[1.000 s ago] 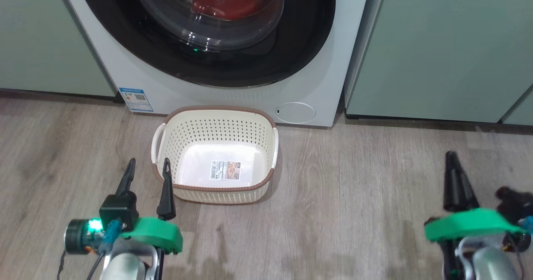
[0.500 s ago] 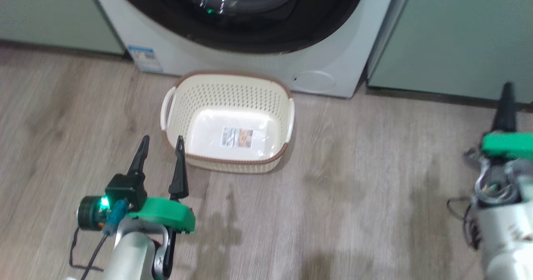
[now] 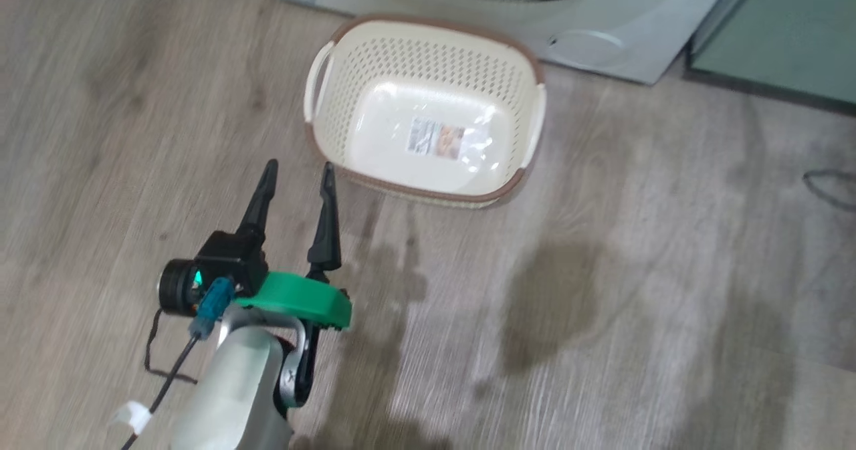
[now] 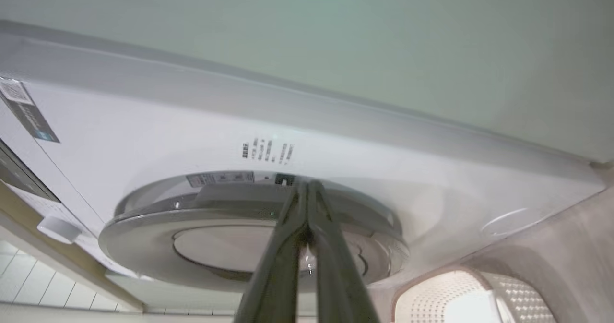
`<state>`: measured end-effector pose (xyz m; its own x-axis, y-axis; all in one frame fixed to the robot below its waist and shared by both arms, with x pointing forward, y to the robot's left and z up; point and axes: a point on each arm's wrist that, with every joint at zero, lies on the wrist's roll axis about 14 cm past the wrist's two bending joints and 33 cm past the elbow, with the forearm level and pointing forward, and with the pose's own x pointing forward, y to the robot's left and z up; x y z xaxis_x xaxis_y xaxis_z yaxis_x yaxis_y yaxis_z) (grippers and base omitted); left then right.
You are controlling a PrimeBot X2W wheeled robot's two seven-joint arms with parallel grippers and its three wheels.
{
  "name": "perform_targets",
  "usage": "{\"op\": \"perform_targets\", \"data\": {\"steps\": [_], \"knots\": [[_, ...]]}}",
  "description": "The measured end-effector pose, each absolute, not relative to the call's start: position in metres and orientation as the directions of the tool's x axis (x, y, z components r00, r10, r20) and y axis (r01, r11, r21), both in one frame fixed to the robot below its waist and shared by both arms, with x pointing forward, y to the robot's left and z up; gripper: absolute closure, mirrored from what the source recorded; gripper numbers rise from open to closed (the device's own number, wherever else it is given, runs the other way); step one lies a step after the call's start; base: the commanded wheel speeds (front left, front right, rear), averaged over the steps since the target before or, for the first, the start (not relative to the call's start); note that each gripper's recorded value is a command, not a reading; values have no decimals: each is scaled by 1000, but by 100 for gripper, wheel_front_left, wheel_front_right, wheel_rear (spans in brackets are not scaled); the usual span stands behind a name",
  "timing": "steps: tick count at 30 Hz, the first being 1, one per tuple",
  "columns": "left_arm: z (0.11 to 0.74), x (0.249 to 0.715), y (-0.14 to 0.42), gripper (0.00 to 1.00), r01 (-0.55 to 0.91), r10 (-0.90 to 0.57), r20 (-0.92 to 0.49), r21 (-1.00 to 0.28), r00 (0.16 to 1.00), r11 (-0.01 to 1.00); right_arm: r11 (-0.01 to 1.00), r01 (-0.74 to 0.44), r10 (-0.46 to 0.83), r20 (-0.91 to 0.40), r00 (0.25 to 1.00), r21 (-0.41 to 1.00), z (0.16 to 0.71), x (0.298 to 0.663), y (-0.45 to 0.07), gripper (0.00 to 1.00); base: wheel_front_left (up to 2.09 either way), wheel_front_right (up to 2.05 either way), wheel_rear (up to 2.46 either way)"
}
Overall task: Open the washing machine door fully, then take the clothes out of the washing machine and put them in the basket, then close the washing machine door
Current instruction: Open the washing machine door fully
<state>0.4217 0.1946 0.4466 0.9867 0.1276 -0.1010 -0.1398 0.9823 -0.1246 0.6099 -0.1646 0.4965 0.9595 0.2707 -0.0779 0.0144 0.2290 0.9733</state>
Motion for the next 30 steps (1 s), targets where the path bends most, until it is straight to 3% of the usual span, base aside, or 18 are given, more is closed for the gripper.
{"op": "perform_targets", "data": {"steps": [6,11,30], "knots": [[429,427,201,0,-167,150,-145,-109,978,980,256,-35,487,-98,868,966,492,647,-118,100,0,0,0],[421,433,203,0,-171,154,-162,-95,975,981,259,-79,578,-89,811,962,493,665,-91,100,0,0,0],[400,449,201,0,-176,155,-198,-91,968,980,313,-161,672,-98,734,936,494,711,-63,100,0,0,0]]}}
